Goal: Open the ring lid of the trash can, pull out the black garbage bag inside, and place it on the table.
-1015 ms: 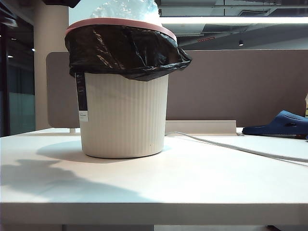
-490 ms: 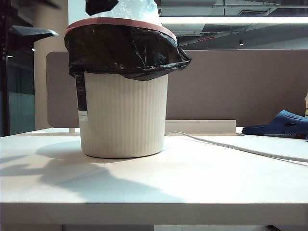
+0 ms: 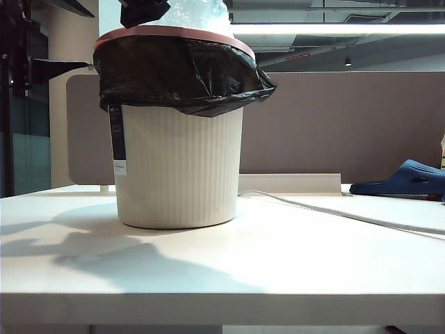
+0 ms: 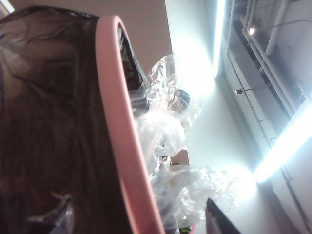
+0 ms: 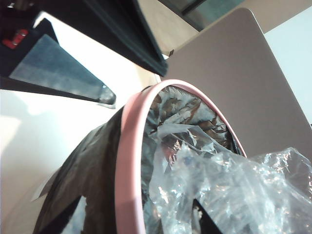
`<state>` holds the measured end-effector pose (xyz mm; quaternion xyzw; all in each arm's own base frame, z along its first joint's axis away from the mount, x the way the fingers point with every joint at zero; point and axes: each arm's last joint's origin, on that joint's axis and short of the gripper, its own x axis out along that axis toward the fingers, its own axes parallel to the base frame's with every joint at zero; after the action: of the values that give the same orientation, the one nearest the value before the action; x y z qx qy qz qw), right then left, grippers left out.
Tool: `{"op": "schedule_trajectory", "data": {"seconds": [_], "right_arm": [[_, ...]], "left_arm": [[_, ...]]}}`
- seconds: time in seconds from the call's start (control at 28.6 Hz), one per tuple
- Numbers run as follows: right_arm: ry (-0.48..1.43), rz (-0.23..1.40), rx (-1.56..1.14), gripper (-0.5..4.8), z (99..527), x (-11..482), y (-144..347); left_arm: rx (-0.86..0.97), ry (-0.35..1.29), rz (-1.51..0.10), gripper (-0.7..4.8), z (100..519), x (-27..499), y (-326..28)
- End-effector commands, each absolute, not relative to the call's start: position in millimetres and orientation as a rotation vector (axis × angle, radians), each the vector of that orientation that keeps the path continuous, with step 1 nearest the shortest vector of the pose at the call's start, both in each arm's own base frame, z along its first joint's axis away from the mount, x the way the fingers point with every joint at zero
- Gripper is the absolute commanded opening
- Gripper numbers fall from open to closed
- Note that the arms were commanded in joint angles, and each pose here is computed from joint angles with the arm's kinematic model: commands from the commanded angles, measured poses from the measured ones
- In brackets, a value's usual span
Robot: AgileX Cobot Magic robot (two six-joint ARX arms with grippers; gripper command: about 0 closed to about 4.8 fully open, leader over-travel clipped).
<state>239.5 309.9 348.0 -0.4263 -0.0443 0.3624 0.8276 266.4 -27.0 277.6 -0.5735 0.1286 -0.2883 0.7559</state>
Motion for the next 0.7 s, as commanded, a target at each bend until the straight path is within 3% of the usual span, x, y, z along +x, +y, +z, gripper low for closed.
{"op": "schedule_trajectory", "data": {"seconds": [0.03,0.14,0.24,0.31,0.35,0.56,0.7], "right_arm": [[-0.106,0.795,-0.899,2.22,350.7,233.9,312.8],[-0.114,0.821,-0.898,1.76,350.9,229.0,315.9],[-0.111,0.837,-0.907,1.67,349.7,225.1,318.4],[-0.106,0.842,-0.91,1.31,349.0,224.7,318.5],[-0.1,0.845,-0.913,0.81,348.3,224.6,318.4],[-0.083,0.852,-0.92,0.74,346.6,224.3,318.0],[-0.087,0.863,-0.918,0.09,346.6,220.2,320.8]], "left_arm": [[-1.281,0.259,-0.652,3.42,284.4,265.7,-27.2],[-1.282,0.266,-0.66,3.42,285.5,265.9,-27.5],[-1.304,0.285,-0.677,3.42,287.2,265.9,-28.1],[-1.307,0.299,-0.689,3.42,287.4,265.7,-28.4],[-1.308,0.302,-0.694,3.42,287.7,265.6,-28.6],[-1.32,0.298,-0.702,3.41,288.9,265.4,-28.7],[-1.333,0.288,-0.717,3.42,291.1,264.8,-28.7]]}}
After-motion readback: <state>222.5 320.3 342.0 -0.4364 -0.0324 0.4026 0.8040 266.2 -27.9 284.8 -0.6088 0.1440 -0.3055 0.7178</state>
